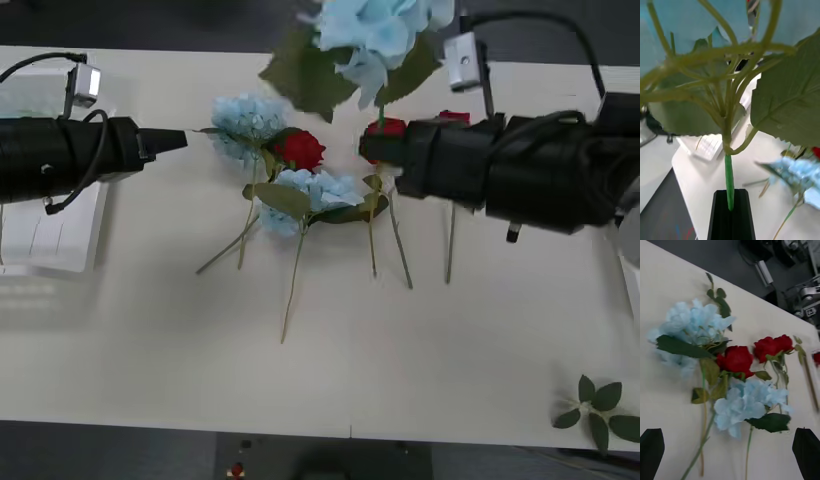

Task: Put the red flowers into the right box and the blue flowers into the left box

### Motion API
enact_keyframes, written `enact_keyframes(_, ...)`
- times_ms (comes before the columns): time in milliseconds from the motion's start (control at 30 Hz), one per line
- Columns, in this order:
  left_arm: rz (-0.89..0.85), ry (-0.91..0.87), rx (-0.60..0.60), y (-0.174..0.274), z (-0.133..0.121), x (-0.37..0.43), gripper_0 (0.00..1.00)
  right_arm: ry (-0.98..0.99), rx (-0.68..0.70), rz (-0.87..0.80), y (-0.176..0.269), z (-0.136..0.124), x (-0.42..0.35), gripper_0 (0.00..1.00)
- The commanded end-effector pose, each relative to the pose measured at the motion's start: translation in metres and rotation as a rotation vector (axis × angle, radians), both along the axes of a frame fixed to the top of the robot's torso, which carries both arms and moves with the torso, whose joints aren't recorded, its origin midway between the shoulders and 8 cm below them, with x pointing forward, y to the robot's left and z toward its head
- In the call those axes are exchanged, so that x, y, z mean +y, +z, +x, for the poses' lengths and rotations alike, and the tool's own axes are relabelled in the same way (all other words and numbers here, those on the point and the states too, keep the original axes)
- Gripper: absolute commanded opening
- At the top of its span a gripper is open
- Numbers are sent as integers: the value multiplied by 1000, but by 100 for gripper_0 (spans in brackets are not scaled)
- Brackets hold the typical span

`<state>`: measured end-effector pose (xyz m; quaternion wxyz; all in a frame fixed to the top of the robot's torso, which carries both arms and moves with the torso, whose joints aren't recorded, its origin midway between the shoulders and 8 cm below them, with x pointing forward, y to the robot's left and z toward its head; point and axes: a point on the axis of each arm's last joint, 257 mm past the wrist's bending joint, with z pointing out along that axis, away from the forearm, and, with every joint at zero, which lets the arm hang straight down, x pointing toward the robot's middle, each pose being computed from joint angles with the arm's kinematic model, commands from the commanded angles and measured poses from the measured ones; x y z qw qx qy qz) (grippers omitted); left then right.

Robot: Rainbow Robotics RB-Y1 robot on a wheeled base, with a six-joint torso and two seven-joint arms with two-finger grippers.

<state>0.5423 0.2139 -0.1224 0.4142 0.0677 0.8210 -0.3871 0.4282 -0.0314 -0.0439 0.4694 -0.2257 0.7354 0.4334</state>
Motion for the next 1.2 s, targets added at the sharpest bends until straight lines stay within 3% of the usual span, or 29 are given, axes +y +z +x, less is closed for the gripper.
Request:
enact_keyframes(33, -65, -138, -143, 58, -15, -40, 100, 67, -123, -53, 10, -10, 21, 0)
enact_keyframes(533, -91, -507, -266, 67, -86, -59, 100, 113, -152, -52, 32, 19, 71, 0)
enact_keyframes(733, -117, -566, -369, 78, -90, -83, 100, 108, -148, -36, 40, 28, 79, 0)
enact_keyframes(1200, -176, -660, -402, 74, -100, -151, 100, 119, -134, 25, 48, 35, 106, 0)
